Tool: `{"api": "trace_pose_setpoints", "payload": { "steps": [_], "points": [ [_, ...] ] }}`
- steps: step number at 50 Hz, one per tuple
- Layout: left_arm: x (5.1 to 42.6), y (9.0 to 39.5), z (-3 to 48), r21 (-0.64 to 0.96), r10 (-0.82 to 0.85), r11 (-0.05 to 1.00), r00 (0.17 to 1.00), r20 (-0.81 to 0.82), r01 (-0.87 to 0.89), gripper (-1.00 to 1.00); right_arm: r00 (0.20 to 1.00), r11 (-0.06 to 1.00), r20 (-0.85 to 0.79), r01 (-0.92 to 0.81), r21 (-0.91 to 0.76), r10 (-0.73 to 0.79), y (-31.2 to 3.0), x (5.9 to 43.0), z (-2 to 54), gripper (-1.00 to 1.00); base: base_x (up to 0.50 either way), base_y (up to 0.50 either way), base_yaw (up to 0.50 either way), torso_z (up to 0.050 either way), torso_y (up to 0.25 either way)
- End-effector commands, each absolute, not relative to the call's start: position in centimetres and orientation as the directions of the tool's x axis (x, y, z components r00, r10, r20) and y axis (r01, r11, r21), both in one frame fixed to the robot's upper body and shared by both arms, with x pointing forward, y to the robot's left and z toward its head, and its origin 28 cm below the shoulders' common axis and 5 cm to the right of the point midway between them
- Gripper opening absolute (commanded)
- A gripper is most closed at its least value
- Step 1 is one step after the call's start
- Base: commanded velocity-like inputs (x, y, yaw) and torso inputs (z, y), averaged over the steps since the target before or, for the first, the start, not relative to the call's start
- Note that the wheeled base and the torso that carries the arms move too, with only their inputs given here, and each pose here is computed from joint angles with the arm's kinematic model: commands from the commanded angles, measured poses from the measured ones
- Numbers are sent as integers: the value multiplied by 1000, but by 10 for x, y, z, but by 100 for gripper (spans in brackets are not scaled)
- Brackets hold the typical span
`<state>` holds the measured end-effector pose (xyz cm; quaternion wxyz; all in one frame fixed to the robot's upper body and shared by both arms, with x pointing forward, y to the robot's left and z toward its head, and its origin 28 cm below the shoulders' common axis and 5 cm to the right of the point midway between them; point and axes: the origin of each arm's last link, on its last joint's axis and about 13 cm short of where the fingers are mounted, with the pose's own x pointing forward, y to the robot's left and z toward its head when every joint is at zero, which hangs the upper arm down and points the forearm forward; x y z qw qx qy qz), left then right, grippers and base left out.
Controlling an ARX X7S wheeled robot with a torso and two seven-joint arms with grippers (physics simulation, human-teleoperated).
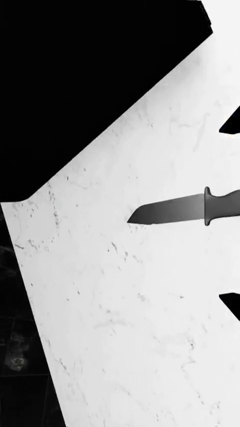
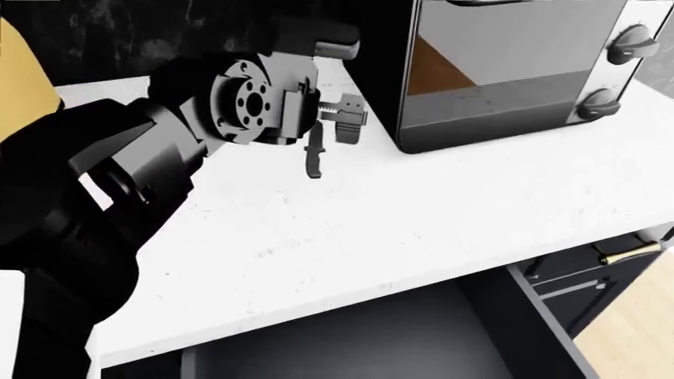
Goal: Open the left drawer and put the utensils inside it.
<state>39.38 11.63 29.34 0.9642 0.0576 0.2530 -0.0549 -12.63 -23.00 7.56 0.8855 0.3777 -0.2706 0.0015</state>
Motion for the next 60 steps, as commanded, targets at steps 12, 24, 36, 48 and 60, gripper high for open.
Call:
{"api": "trace_pose_setpoints", "payload": {
  "steps": [12, 24, 36, 48, 60],
  "points": [
    [391, 116, 291, 120, -47, 985, 851, -523, 128, 100, 854, 713, 479, -208, 670, -201, -230, -126, 75, 100, 0, 0, 0, 0, -125],
    [386, 111, 299, 95, -43, 989, 840, -541, 111, 100, 855, 713, 480, -211, 669, -197, -230, -125, 76, 100, 0, 0, 0, 0, 0],
    [380, 101, 304, 66, -77, 989, 835, -544, 134, 100, 857, 711, 478, -212, 670, -194, -231, -124, 75, 100, 0, 0, 0, 0, 0],
    [380, 98, 302, 81, -47, 991, 847, -529, 106, 100, 857, 709, 477, -213, 672, -195, -231, -124, 75, 100, 0, 0, 0, 0, 0],
    [379, 98, 298, 141, -17, 984, 854, -520, 105, 100, 854, 708, 482, -217, 672, -196, -231, -126, 75, 100, 0, 0, 0, 0, -182]
  ]
}}
